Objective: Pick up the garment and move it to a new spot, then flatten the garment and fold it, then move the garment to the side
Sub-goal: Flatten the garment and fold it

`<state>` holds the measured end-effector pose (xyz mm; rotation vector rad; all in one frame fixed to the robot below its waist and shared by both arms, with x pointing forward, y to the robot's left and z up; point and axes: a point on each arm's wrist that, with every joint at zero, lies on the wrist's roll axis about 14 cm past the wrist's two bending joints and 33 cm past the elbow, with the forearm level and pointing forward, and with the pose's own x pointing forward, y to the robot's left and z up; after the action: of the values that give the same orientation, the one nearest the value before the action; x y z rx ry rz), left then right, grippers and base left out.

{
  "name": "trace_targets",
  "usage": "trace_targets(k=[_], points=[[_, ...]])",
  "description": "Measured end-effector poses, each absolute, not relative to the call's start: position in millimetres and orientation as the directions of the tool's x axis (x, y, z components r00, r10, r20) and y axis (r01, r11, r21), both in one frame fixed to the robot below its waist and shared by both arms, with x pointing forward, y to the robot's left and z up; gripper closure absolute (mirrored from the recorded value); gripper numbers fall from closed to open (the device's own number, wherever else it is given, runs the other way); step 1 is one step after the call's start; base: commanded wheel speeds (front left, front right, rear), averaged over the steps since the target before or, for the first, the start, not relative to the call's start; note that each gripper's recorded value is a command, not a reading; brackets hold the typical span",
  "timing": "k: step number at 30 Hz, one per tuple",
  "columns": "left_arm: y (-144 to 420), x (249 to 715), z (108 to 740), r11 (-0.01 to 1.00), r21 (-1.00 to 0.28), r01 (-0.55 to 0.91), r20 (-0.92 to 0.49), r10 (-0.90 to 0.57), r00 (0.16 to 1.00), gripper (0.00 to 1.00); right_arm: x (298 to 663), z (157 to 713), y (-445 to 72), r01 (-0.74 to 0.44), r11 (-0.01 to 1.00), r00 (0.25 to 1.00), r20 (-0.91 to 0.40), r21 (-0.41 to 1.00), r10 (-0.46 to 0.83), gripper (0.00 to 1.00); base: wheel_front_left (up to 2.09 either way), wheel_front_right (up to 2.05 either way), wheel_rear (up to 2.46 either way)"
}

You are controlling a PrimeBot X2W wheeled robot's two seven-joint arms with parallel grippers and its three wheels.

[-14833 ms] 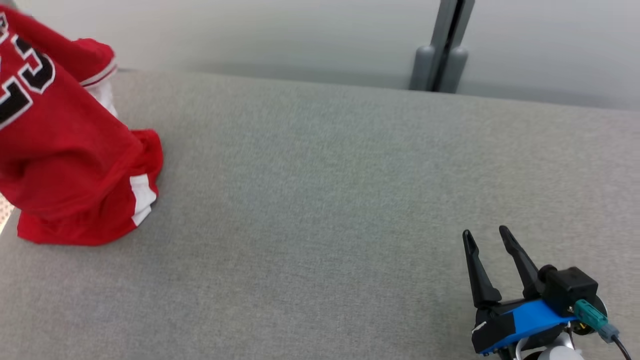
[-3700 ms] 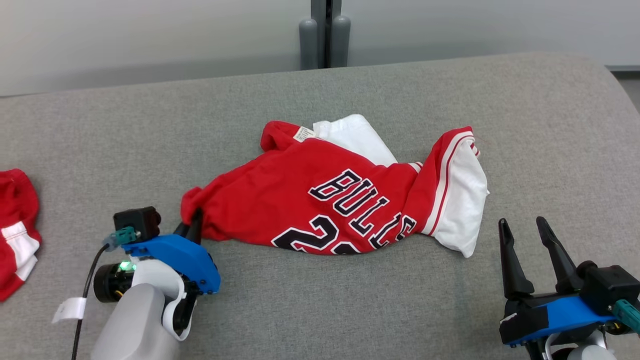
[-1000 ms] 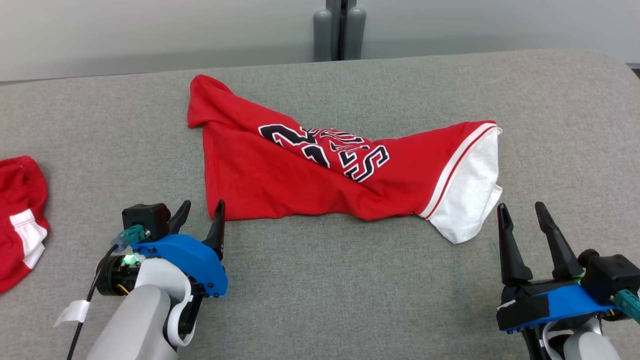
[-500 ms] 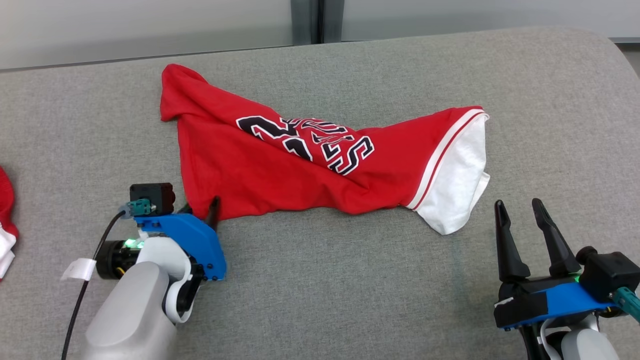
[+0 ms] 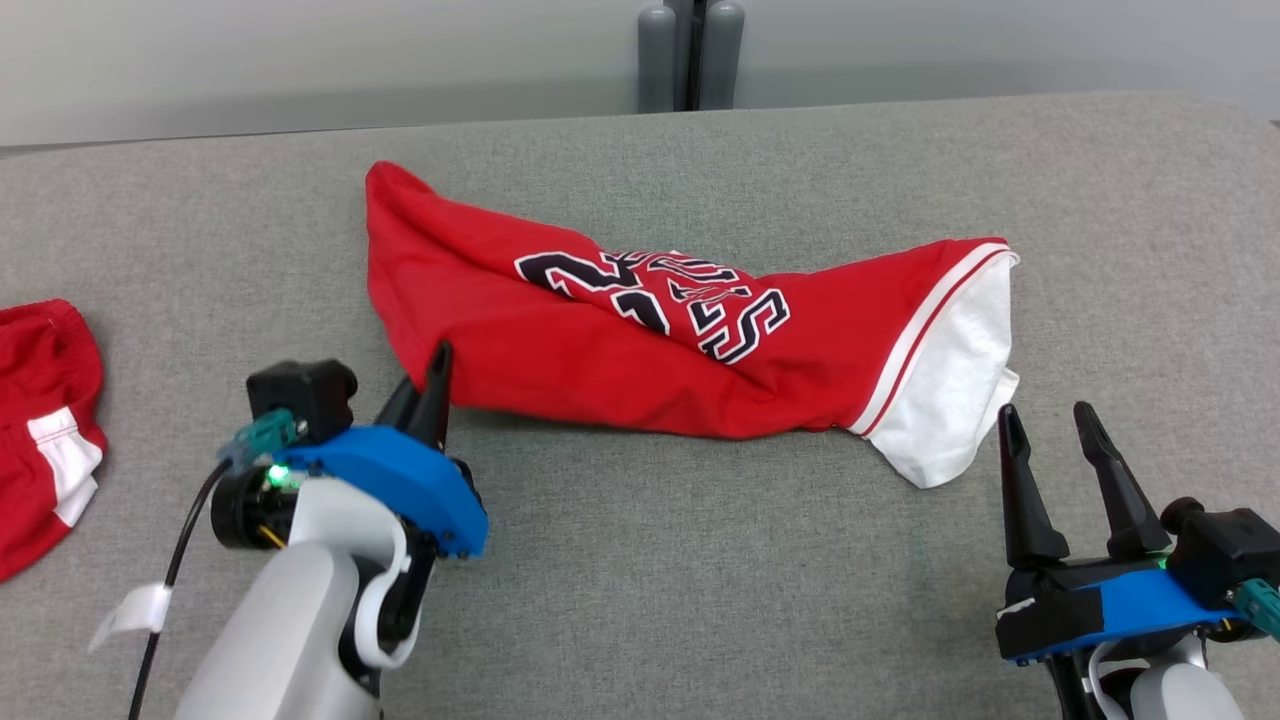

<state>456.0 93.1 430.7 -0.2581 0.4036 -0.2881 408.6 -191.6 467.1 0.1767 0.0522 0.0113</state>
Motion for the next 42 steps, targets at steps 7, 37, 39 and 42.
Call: trace_targets(k=[7,37,39,42], points=[[93.0,409.6,432.2,0.912,-0.366,0.183,-0.442,-0.343,0.829,1.0,406.8,469.3,-191.8,-0.007,0.985,0.999,-0.048,0.175,0.016,0.0,0.0,0.0,0.0],[139.8,478.0,405.8,0.961,-0.273,0.048,-0.359,-0.148,0.922,0.0,413.0,468.8,-205.4,0.03,0.986,0.999,-0.044,0.166,-0.023,0.0,0.0,0.0,0.0],[145.6,470.5,414.0,0.957,-0.288,0.04,-0.32,-0.136,0.938,0.0,414.3,474.4,-201.9,0.017,0.986,1.0,-0.027,0.169,-0.013,0.0,0.0,0.0,0.0],[151.4,459.9,428.6,0.954,-0.298,0.044,-0.251,-0.122,0.96,0.0,414.8,481.8,-199.1,0.006,0.986,1.0,-0.007,0.169,-0.005,0.0,0.0,0.0,0.0]])
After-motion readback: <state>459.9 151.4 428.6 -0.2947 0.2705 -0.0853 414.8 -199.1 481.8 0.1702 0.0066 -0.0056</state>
